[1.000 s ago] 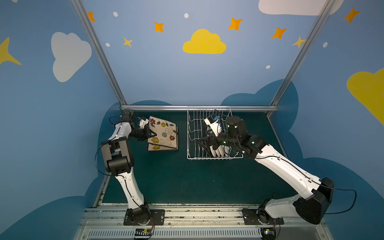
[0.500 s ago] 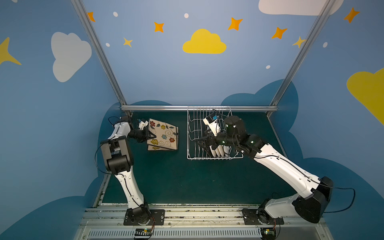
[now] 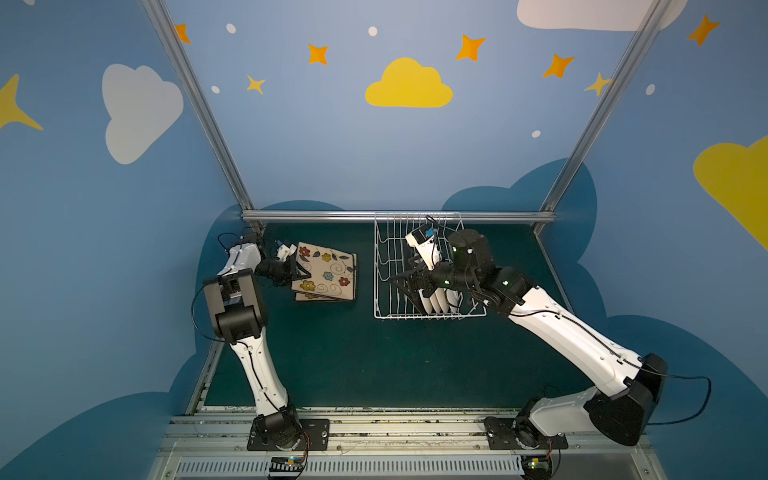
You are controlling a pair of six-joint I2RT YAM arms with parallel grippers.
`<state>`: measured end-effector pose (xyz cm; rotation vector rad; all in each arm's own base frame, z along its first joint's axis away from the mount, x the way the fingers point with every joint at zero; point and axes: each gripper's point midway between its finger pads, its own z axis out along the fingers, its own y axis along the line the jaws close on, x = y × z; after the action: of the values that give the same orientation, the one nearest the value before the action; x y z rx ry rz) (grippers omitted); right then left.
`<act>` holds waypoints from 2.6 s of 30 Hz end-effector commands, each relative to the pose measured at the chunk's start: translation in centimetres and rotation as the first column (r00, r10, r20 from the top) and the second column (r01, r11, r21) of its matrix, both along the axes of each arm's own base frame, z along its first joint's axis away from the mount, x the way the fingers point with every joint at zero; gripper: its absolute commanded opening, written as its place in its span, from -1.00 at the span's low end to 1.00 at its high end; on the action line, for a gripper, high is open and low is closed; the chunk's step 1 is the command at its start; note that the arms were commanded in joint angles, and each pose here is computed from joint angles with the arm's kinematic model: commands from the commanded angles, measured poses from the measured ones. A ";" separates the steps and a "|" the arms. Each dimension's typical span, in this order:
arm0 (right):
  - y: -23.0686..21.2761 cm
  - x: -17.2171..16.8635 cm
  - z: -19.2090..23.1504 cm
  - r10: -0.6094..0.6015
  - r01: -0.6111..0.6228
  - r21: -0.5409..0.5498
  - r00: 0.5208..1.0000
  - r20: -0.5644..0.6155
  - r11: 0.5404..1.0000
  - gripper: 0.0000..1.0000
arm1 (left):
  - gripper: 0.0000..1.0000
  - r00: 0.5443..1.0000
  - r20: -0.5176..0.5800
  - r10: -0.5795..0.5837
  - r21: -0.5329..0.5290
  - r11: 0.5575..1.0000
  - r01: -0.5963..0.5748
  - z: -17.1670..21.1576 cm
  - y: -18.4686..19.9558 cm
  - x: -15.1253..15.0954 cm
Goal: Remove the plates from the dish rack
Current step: 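Lower the flower plate flat onto the first flower plate and open both grippers, then raise both grippers up and away from the stacked flower plates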
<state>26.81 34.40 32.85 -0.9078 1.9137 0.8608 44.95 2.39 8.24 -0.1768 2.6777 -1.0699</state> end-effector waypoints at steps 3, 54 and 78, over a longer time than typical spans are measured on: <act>0.6 -0.1 0.7 0.008 -0.008 -0.001 1.000 0.011 1.000 0.80 | -0.52 0.999 0.048 -0.017 -0.025 1.000 0.018 1.2 -0.1 1.1; -0.7 0.1 1.7 -0.051 0.052 -0.002 0.995 0.085 0.999 0.80 | 0.22 0.981 0.133 0.144 0.176 0.970 -0.166 6.6 4.9 2.3; -5.9 0.9 2.3 -0.225 0.242 -0.043 0.944 0.243 0.969 0.80 | 0.99 0.766 0.632 0.118 0.031 0.984 -0.178 24.5 -6.1 -2.2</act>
<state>27.15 29.74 34.40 -0.8210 1.8318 0.5816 42.69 -2.65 29.99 -0.0100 2.1604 -0.7622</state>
